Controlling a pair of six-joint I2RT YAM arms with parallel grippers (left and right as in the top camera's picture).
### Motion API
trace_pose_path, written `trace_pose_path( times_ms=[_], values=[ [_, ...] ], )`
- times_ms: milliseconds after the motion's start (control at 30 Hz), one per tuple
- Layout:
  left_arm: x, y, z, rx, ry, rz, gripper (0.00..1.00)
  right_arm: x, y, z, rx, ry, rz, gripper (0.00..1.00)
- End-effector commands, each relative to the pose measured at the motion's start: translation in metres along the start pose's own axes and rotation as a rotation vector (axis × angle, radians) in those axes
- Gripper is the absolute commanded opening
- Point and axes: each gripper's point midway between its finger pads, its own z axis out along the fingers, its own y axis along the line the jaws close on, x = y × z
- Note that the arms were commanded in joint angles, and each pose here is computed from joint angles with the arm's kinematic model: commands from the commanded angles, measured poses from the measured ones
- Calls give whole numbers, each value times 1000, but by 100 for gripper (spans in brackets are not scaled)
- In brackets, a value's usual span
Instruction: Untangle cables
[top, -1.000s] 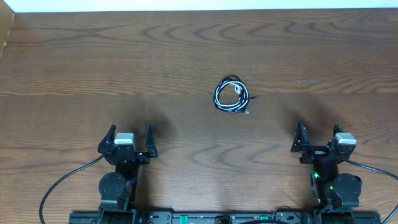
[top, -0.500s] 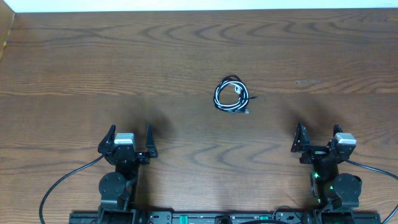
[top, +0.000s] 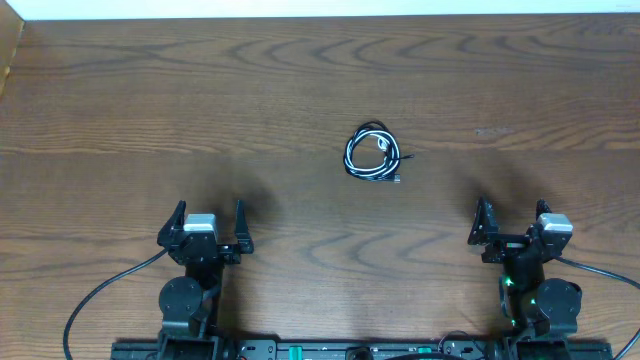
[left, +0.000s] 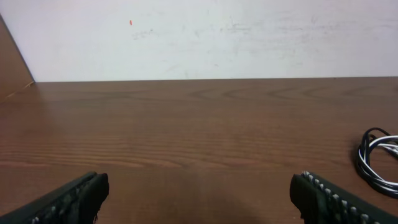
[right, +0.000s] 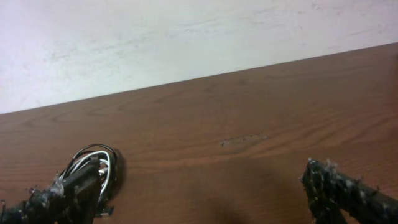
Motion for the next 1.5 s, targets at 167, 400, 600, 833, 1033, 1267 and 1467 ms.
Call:
trace_pose_path(
  times_ms=[167, 400, 600, 833, 1033, 1267, 1467],
  values=[
    [19, 1, 1, -7, 62, 10, 98, 1, 1, 0, -5, 2, -8, 99],
    [21, -7, 0, 37, 108, -78, 98, 1, 1, 0, -5, 2, -8, 99],
    [-4, -7, 5, 34, 184, -90, 98, 1, 1, 0, -5, 2, -8, 99],
    [-39, -16, 23, 75, 291, -89, 98, 1, 1, 0, -5, 2, -8, 99],
    [-59, -30, 39, 143, 419, -100, 98, 1, 1, 0, -5, 2, -7, 99],
    [-74, -61, 52, 300, 633, -152, 98, 1, 1, 0, -5, 2, -8, 99],
    [-78, -68, 58, 323, 856, -188, 98, 1, 1, 0, -5, 2, -8, 99]
  ],
)
